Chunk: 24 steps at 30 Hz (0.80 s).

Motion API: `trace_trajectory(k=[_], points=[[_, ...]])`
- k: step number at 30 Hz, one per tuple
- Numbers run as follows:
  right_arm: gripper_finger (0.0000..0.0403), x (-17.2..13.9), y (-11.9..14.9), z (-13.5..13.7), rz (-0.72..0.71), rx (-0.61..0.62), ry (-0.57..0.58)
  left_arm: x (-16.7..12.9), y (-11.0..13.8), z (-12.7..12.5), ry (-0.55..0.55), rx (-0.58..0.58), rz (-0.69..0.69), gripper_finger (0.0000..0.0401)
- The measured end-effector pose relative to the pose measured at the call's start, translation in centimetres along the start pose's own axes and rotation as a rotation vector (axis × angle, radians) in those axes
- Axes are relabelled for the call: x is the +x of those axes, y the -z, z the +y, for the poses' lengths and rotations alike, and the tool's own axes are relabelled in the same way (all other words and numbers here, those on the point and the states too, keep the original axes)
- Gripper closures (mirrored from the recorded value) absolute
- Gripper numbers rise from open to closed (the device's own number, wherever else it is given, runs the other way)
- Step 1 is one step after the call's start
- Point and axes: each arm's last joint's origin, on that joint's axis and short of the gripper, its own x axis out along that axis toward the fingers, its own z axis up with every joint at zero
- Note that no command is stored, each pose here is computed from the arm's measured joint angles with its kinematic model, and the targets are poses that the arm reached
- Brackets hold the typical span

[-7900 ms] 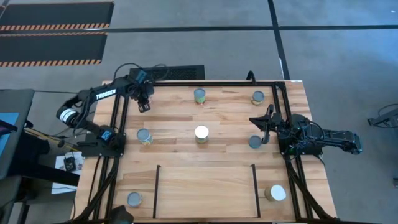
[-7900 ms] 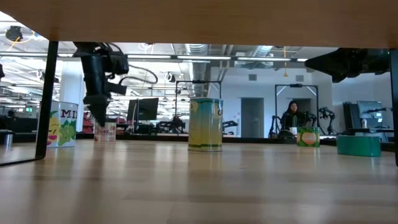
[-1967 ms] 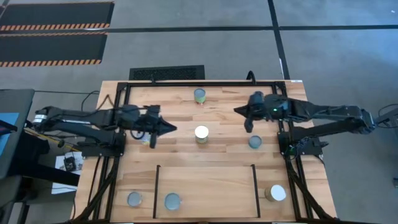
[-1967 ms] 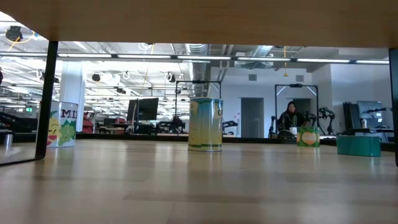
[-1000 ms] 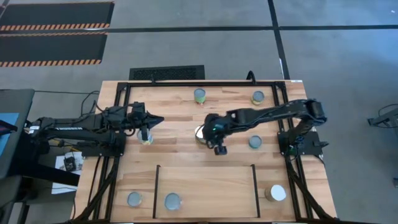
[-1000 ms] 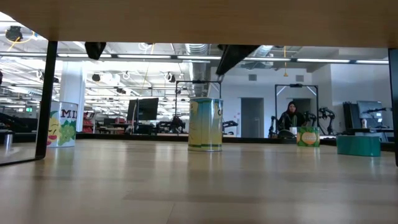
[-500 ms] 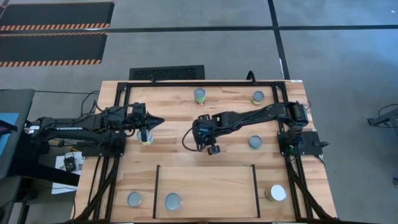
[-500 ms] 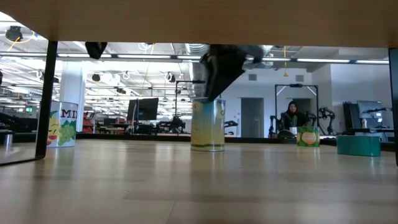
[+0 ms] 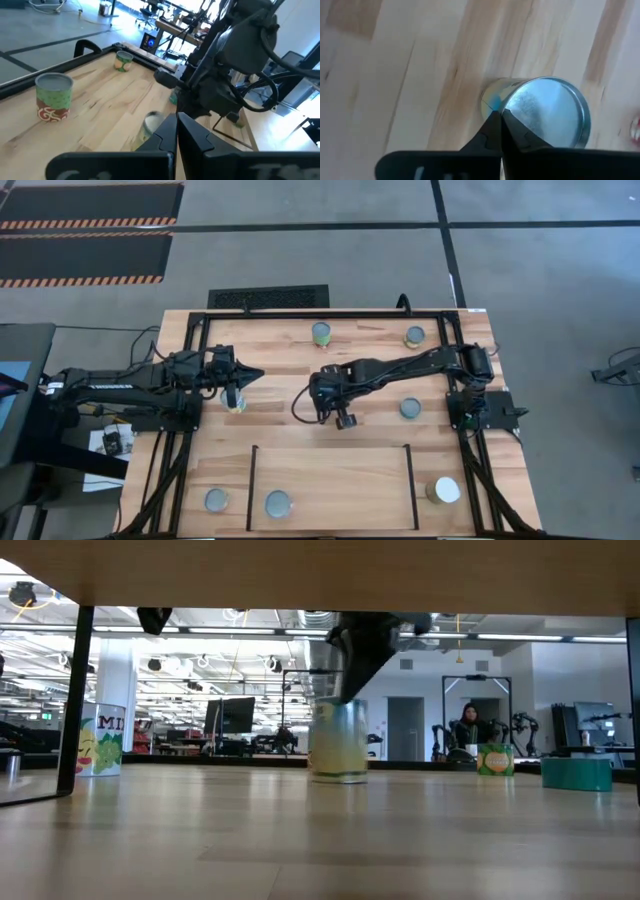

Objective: Pick and place cans onto a shelf
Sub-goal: Put the canned carrots on the shelf

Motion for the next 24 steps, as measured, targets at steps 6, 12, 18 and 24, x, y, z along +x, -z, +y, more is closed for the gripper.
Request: trace_trajectory(k=[6, 12, 18, 24], points=[[0.0399, -5.5, -2.5, 0.3, -0.043, 0.018, -0.001, 0.0, 0.0, 0.0, -0.001, 0.0, 0.0, 0.0401], [0.04, -12.9, -4.7, 1.6, -0.163, 0.075, 0.036, 0.0, 0.0, 0.0, -0.002, 0.0, 0.002, 0.0401], [0.0401, -19.5, -5.1, 5.1, -0.284, 0.062, 0.012, 0.0, 0.2, 0.1, -0.009, 0.007, 0.017, 0.0401], [0.0401, -20.9, -4.9, 10.5, -0.291, -0.039, -0.065, 0.0, 0.5, 0.2, -0.024, 0.015, 0.05, 0.0401]])
